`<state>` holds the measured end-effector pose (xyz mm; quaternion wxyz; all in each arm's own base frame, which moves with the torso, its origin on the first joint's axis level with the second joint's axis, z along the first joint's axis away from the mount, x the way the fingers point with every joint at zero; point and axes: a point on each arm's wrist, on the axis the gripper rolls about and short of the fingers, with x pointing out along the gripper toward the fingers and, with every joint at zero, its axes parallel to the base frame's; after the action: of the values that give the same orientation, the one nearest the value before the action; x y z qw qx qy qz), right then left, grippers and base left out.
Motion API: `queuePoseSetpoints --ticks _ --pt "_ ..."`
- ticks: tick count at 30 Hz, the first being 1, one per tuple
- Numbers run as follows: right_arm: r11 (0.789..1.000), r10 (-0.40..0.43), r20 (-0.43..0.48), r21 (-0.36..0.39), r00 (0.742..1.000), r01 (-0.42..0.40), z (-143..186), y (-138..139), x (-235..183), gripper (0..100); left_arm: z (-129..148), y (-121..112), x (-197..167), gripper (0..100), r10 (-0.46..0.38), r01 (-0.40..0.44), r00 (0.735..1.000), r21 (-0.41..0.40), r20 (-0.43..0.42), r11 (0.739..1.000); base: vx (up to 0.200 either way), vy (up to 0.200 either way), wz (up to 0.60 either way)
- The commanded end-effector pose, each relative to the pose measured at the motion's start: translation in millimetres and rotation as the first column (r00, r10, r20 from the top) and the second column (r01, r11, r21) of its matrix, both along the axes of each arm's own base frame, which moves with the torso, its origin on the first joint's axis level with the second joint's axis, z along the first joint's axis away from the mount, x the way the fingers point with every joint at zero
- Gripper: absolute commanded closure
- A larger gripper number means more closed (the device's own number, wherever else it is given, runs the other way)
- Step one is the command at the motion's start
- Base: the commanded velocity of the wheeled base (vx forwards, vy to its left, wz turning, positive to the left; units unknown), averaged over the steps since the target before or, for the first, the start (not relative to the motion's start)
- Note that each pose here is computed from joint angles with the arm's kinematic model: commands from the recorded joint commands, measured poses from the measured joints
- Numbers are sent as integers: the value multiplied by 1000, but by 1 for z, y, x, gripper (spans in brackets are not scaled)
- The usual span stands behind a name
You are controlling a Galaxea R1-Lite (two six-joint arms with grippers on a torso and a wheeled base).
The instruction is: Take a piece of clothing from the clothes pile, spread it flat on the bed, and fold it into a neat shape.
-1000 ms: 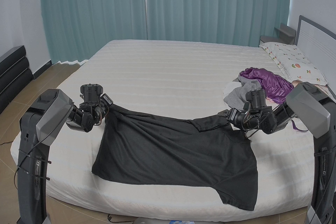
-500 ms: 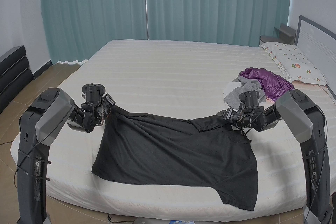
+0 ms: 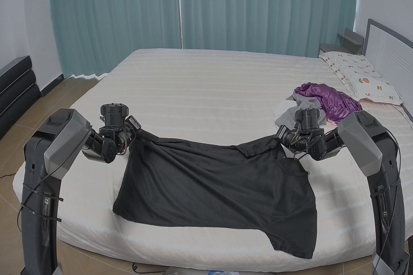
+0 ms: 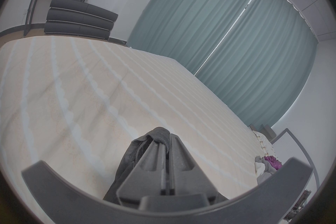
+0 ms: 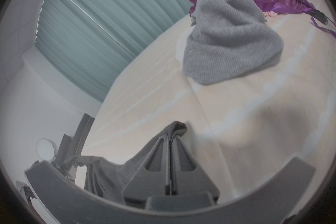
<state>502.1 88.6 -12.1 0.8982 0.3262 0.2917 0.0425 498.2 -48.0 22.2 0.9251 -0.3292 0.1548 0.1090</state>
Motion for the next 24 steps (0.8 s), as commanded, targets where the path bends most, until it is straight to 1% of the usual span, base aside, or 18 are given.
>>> queuePoseSetpoints --ticks 1,3,4,5,10,11,12,14,15,16,18,19,24 --pt "1000 -26 68 12 997 26 12 -6 5 100 0 2 2 100 7 -7 1000 0 6 1000 0 0 0" --pt "998 -63 115 8 991 62 19 -11 10 100 1 3 2 100 8 -8 1000 1 13 1000 0 0 0" --pt "998 -63 115 8 991 62 19 -11 10 100 1 3 2 100 8 -8 1000 1 13 1000 0 0 0" --pt "995 -99 173 8 980 99 29 -15 17 100 3 5 4 100 11 -11 1000 0 21 1000 0 0 0" --pt "987 -157 256 4 954 161 50 -28 28 100 4 6 9 100 15 -15 999 -2 42 1000 0 0 0" --pt "986 -159 265 2 951 164 52 -30 29 100 5 6 9 100 16 -15 999 -3 49 1000 0 0 0" --pt "986 -159 293 -5 943 168 59 -31 32 100 6 6 12 100 17 -17 998 -4 65 1000 0 0 0" --pt "986 -157 310 -11 938 169 62 -32 34 100 6 6 13 100 17 -17 997 -5 73 1000 0 0 0" --pt "984 -164 336 -15 927 179 67 -33 37 100 4 5 15 100 16 -15 997 -5 74 1000 0 0 0" --pt "983 -167 342 -15 925 184 67 -32 38 100 3 5 16 100 16 -15 997 -5 73 1000 0 0 0" --pt "982 -168 337 -23 926 187 61 -32 39 100 -1 5 16 100 16 -15 998 -4 65 1000 0 0 0" --pt "982 -157 327 -45 932 181 49 -30 40 100 -8 4 17 100 14 -14 998 -3 56 1000 0 0 0" --pt "978 -148 331 -91 932 187 22 -27 43 100 -15 4 24 100 15 -14 998 -2 68 1000 0 0 0"
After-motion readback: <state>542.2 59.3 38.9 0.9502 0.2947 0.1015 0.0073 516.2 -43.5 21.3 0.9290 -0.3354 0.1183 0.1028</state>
